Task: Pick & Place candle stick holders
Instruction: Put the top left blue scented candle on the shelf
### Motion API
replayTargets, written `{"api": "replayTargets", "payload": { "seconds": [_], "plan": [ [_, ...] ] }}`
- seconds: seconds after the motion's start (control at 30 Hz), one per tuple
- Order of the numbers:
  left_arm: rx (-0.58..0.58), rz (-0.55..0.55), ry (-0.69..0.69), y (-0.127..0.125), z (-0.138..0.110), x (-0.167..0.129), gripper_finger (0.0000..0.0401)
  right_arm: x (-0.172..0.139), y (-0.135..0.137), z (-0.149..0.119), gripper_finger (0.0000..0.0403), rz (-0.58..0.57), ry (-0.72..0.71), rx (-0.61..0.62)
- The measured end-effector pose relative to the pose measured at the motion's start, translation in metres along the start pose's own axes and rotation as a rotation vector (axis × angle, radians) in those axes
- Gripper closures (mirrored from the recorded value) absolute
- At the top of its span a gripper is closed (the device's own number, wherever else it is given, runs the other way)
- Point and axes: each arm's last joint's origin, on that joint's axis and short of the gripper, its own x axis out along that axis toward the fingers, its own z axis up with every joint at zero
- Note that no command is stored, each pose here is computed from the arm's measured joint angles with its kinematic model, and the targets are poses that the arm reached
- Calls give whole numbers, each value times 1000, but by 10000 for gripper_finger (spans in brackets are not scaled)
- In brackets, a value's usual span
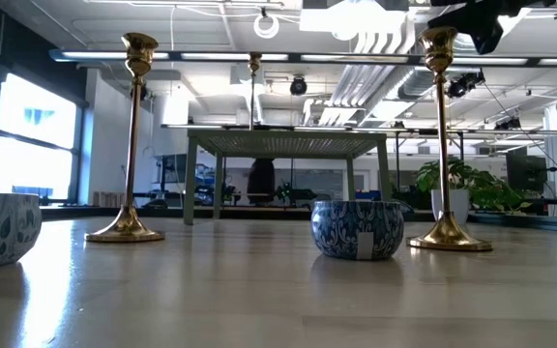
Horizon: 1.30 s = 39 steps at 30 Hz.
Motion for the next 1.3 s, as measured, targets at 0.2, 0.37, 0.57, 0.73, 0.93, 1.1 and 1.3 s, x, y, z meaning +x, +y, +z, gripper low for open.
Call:
{"api": "replayTargets", "payload": {
  "seconds": [0.2, 0.37, 0.57, 0.73, 0.93, 1.1, 1.3],
  "plan": [
    [50, 15, 72, -11, -23, 13, 270, 7, 1, -3, 222, -10, 32, -18],
    [122, 36, 73, -21, -32, 17, 269, 13, 3, -6, 222, -11, 60, -25],
    [141, 94, 16, -23, -33, 18, 246, 18, 5, -8, 222, 27, 97, 16],
    [146, 97, 15, -23, -33, 18, 231, 19, 6, -9, 221, 38, 110, 17],
    [170, 115, -2, -23, -32, 18, 231, 19, 5, -9, 221, 25, 104, 18],
    [154, 194, -78, -20, -30, 18, 231, 19, 5, -9, 221, 24, 104, 43],
    [183, 173, -57, -22, -32, 18, 231, 19, 5, -9, 222, 15, 99, 66]
  ]
}}
